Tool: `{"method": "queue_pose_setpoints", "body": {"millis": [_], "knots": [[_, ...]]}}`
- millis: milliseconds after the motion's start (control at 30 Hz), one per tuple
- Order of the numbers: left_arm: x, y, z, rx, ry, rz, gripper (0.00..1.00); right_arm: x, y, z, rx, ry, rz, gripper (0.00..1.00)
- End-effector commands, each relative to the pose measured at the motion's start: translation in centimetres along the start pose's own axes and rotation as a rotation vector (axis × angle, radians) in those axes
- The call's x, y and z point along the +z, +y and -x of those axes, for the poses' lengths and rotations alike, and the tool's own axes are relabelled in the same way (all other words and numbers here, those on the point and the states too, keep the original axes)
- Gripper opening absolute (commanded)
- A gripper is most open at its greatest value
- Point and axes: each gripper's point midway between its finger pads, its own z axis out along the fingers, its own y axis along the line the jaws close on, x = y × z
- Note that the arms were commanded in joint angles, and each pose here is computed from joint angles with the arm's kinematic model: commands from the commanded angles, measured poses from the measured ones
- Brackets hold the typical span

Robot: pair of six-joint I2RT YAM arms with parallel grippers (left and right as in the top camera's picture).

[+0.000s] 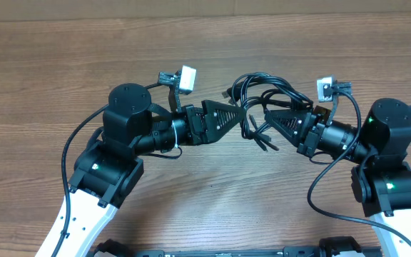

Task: Untangle cables

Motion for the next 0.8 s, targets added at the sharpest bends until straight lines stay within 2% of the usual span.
{"method": "queue_pose_setpoints", "body": {"millis": [0,133,300,467,633,767], "knots": [[-0.2,-1.0,0.5,0.021,-0.008,-0.024,0.86,-0.1,1.1,0.0,-0.028,0.012,0.045,0.04],[0.3,-1.0,0.7,-0.034,-0.007,-0.032,0.77,-0.1,2.0,-0.5,-0.031,0.042,0.098,0.04],[1.4,-1.3,0.6,-0.046,0.006,-0.057,0.72,-0.2,2.5,-1.0,-0.062,0.061,0.127,0.04],[1.9,-1.5,1.3,-0.055,-0.005,-0.078,0.63,-0.2,2.2,-1.4,-0.04,0.076,0.119,0.04],[2.0,-1.5,1.4,-0.06,-0.005,-0.081,0.29,-0.2,2.2,-1.5,-0.036,0.079,0.118,0.04],[2.0,-1.5,1.5,-0.06,-0.01,-0.08,0.11,-0.2,2.2,-1.5,-0.035,0.079,0.119,0.04]]}}
